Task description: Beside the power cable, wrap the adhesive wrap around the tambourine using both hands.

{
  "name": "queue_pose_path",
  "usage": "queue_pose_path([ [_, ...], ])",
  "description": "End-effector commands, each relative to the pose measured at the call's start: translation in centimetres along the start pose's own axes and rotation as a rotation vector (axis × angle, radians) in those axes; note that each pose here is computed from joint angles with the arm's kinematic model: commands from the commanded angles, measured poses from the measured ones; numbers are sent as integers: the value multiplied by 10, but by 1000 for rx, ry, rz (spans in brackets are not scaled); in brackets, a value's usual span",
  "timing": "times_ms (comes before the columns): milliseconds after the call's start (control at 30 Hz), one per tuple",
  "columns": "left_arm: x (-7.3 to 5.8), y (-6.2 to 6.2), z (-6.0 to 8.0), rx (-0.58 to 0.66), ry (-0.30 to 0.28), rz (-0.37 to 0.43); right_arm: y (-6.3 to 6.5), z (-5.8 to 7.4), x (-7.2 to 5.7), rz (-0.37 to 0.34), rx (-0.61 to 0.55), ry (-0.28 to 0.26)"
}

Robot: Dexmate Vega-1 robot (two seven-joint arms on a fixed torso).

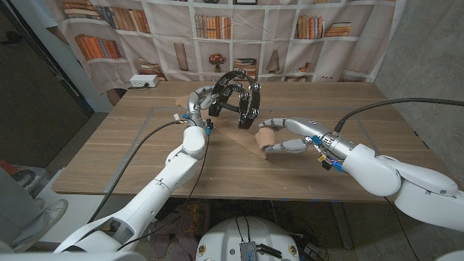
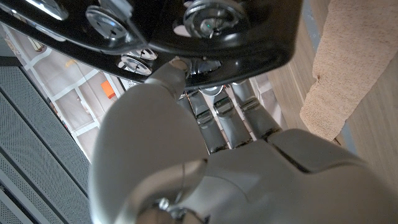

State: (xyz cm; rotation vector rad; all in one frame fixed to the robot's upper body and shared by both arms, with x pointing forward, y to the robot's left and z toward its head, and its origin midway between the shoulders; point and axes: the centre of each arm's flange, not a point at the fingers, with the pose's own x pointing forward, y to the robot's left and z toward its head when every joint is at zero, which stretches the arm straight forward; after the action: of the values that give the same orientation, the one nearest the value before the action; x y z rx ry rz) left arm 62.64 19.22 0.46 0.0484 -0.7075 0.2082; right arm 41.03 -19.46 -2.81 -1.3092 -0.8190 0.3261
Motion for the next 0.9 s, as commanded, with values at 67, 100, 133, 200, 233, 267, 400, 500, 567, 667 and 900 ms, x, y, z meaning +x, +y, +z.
queue_pose_path([
  [67,1,-13,-2,34,-6,-33,-7,-1,7,35,-7,-54],
  [100,0,-13,-2,27,-10,-38,-7,-1,8,39,-8,-59],
  [133,0,-13,-2,30,-10,-39,-7,-1,9,43,-9,-64],
  [200,-1,-13,-3,26,-5,-33,-7,-1,11,49,-15,-75],
  [233,-2,-13,-3,20,-6,-31,-7,-1,11,52,-16,-80],
  [267,-3,-13,-3,27,-7,-24,-7,0,12,51,-16,-84],
  [400,-6,-15,-2,71,-28,-31,-8,0,14,49,-23,-98],
  [500,-7,-17,-2,85,-31,-36,-8,1,16,49,-28,-110],
  [567,-7,-19,-1,94,-36,-43,-7,1,16,48,-29,-114],
  [667,-6,-21,-1,119,-43,-44,-7,2,17,47,-34,-119],
  [900,-8,-25,-3,107,-38,-57,-8,5,18,47,-51,-133],
])
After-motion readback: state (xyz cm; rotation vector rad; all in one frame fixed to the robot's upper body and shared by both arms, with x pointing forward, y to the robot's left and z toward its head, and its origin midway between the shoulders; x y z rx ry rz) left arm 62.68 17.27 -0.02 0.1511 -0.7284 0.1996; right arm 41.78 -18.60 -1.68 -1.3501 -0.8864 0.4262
